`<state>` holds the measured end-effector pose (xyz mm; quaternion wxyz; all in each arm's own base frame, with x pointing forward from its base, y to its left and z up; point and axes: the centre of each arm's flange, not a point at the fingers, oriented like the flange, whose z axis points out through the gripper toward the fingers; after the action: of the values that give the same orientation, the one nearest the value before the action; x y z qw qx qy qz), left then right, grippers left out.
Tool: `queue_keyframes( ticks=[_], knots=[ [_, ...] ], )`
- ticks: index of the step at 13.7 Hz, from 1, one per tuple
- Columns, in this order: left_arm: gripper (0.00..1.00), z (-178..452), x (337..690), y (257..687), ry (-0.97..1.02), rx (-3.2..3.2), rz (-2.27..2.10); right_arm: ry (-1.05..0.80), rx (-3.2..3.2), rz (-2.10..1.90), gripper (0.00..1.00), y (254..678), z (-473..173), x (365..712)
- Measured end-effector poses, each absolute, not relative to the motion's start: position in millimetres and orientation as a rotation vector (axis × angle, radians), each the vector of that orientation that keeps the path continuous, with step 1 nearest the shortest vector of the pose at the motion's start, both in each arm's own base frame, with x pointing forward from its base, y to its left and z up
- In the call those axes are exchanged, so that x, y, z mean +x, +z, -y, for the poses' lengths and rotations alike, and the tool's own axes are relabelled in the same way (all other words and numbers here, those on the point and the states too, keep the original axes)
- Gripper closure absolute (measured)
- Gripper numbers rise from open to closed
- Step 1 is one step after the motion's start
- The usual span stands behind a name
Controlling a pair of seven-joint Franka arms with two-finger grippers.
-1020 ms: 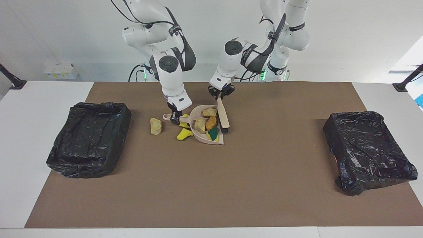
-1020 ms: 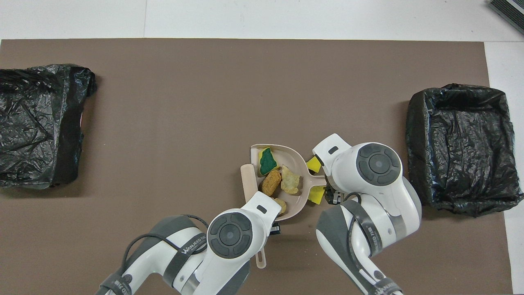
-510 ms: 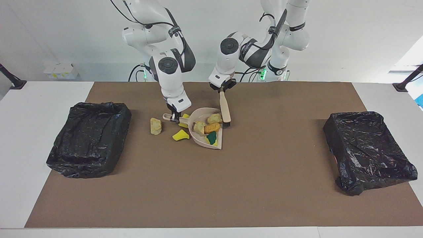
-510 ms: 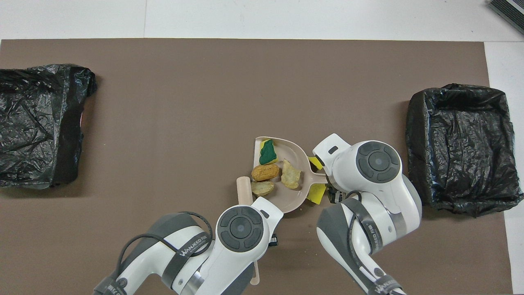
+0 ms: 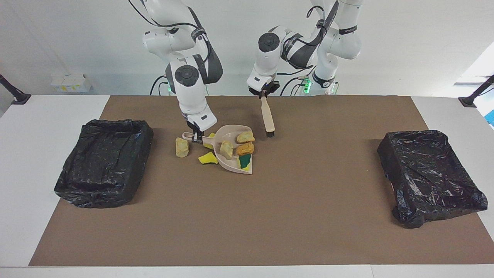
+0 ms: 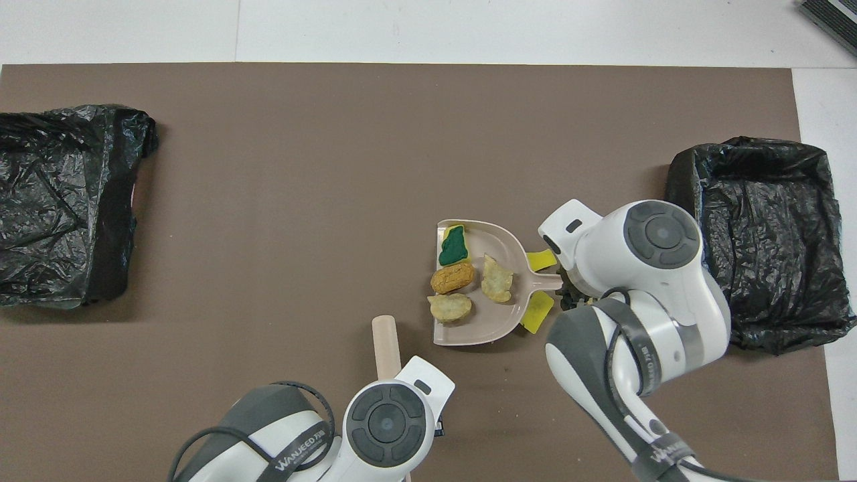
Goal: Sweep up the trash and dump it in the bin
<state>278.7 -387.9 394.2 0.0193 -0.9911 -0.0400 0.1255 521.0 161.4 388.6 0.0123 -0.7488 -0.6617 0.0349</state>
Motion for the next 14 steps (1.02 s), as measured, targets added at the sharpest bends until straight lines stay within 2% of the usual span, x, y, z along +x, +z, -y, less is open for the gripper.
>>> queue_keyframes(
  ticks=[6,10,14],
  knots=[
    [0.74,389,264,382,0.296,-3.131,0.180,-0.004,-2.259,2.015,0.68,437,-105,549],
    [0.74,402,241,373,0.249,-3.160,0.169,-0.046,-2.216,1.998,0.68,427,-78,548],
    [0.74,386,265,369,0.247,-3.170,0.180,-0.151,-2.222,2.003,0.68,417,-97,539]
  ],
)
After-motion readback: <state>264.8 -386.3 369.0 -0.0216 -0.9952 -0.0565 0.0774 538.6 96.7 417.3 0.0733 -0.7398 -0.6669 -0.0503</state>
